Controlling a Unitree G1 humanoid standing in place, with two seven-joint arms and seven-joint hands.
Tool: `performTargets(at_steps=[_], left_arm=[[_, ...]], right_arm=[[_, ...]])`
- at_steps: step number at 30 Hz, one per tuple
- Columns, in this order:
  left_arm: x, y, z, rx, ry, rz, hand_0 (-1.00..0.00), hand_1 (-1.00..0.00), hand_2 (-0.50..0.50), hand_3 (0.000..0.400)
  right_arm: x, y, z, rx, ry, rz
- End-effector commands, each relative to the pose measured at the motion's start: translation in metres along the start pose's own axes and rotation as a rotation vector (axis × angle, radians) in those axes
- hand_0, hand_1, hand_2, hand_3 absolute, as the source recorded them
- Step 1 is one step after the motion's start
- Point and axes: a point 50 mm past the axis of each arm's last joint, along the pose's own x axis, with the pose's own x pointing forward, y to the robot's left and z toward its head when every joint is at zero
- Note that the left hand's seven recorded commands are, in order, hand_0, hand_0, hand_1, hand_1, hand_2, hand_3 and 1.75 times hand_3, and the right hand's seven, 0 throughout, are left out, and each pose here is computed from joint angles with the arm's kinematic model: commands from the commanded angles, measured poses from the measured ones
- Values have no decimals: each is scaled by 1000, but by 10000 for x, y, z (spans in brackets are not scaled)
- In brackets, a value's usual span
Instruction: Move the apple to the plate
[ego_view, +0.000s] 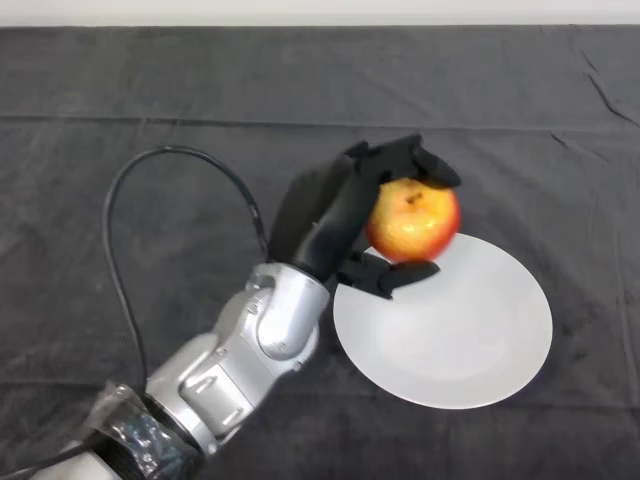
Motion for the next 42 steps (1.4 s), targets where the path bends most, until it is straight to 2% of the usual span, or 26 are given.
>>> performTargets(at_steps=[1,18,36,37,38,39,40,42], left_arm=[[-47,-69,10,33,-12,-25,-1000,-1000,0,400],[-116,-487,38,59,-18,-217,-1000,-1000,0,400],[-118,-589,-127,103,14,-300,-1000,-1000,0,400],[-116,-589,-131,103,16,-302,-1000,-792,-104,400],[-114,-589,-135,103,19,-303,-1000,-357,-322,400],[-113,-590,-137,103,21,-304,-1000,-220,-390,400],[-112,-590,-139,103,22,-305,-1000,0,-500,400],[-111,-590,-143,102,26,-306,-937,0,-469,375]], right_arm=[[18,66,-9,17,-22,24],[18,66,-8,17,-22,23],[19,65,-8,19,-22,23],[19,65,-7,19,-22,23],[19,65,-7,19,-22,23],[19,65,-7,19,-22,23],[19,65,-7,19,-22,23],[19,65,-7,19,-22,23]])
